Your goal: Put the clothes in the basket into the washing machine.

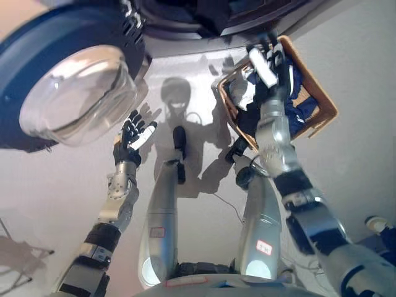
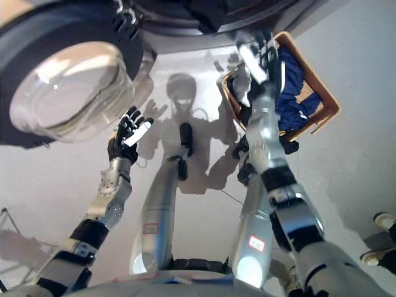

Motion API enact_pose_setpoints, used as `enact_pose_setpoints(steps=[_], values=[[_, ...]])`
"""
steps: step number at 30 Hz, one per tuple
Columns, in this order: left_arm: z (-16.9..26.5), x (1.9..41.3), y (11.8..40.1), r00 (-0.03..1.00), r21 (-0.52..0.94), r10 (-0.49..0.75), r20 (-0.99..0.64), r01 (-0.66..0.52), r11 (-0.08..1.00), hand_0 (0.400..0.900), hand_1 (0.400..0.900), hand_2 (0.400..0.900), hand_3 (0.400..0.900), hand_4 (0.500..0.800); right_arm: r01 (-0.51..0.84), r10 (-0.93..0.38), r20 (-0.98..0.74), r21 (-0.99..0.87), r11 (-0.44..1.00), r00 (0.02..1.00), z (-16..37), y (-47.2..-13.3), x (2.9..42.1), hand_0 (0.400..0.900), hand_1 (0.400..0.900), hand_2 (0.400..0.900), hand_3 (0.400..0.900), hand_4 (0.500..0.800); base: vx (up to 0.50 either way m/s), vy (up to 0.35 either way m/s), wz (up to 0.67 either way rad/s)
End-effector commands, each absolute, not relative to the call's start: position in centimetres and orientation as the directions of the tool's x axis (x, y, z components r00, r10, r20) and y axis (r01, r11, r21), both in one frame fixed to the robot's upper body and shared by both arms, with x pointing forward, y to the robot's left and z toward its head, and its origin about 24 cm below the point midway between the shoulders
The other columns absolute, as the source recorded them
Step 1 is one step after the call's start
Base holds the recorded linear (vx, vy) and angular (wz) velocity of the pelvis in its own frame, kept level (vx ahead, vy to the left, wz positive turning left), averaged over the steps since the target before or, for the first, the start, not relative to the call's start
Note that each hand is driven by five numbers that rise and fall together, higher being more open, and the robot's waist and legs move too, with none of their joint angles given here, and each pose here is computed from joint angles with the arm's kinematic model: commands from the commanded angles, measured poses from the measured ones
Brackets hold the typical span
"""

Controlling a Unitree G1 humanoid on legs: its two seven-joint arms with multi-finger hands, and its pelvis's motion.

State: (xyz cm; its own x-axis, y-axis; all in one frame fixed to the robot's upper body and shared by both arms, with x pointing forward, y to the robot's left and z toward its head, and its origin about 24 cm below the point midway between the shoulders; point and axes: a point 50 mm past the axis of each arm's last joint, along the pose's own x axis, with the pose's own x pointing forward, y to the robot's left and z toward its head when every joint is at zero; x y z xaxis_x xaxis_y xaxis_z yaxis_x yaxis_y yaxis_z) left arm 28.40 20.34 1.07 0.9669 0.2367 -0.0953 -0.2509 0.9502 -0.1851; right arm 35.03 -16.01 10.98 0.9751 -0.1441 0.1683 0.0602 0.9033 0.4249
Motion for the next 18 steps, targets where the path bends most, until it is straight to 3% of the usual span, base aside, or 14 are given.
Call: enact_pose_setpoints(steps=[1,7,10,11,18], values=[[-3.2,24.7,21.7,0.931,-0.133,0.290,-0.224,-0.324,0.937,0.900,0.900,0.900,0.900,0.800,-0.002,-0.061,0.178,0.333,0.943,0.982,8.8,-14.7,33.6,0.900,0.900,0.900,0.900,0.800,0.071,0.045,-0.17],[-8.4,21.0,22.8,0.830,-0.016,0.328,-0.452,-0.375,0.927,0.900,0.900,0.900,0.900,0.800,0.235,-0.190,-0.258,0.156,0.959,0.947,-2.7,-18.2,28.7,0.900,0.900,0.900,0.900,0.800,0.220,0.001,-0.17],[-11.4,18.2,23.0,0.724,0.061,0.328,-0.607,-0.369,0.928,0.900,0.900,0.900,0.900,0.800,0.313,-0.271,-0.508,-0.004,0.950,0.818,-8.3,-20.2,24.4,0.900,0.900,0.900,0.900,0.800,0.167,-0.007,-0.09],[-11.3,18.3,23.0,0.725,0.061,0.328,-0.606,-0.369,0.928,0.900,0.900,0.900,0.900,0.800,0.313,-0.271,-0.506,-0.004,0.950,0.818,-8.3,-20.2,24.4,0.900,0.900,0.900,0.900,0.800,0.120,-0.017,0.00],[-14.4,13.7,23.0,0.559,0.194,0.295,-0.775,-0.235,0.953,0.900,0.900,0.900,0.900,0.800,0.462,-0.355,-0.781,-0.097,0.881,0.513,-13.8,-23.0,16.3,0.900,0.900,0.900,0.900,0.800,0.171,0.002,-0.04]])
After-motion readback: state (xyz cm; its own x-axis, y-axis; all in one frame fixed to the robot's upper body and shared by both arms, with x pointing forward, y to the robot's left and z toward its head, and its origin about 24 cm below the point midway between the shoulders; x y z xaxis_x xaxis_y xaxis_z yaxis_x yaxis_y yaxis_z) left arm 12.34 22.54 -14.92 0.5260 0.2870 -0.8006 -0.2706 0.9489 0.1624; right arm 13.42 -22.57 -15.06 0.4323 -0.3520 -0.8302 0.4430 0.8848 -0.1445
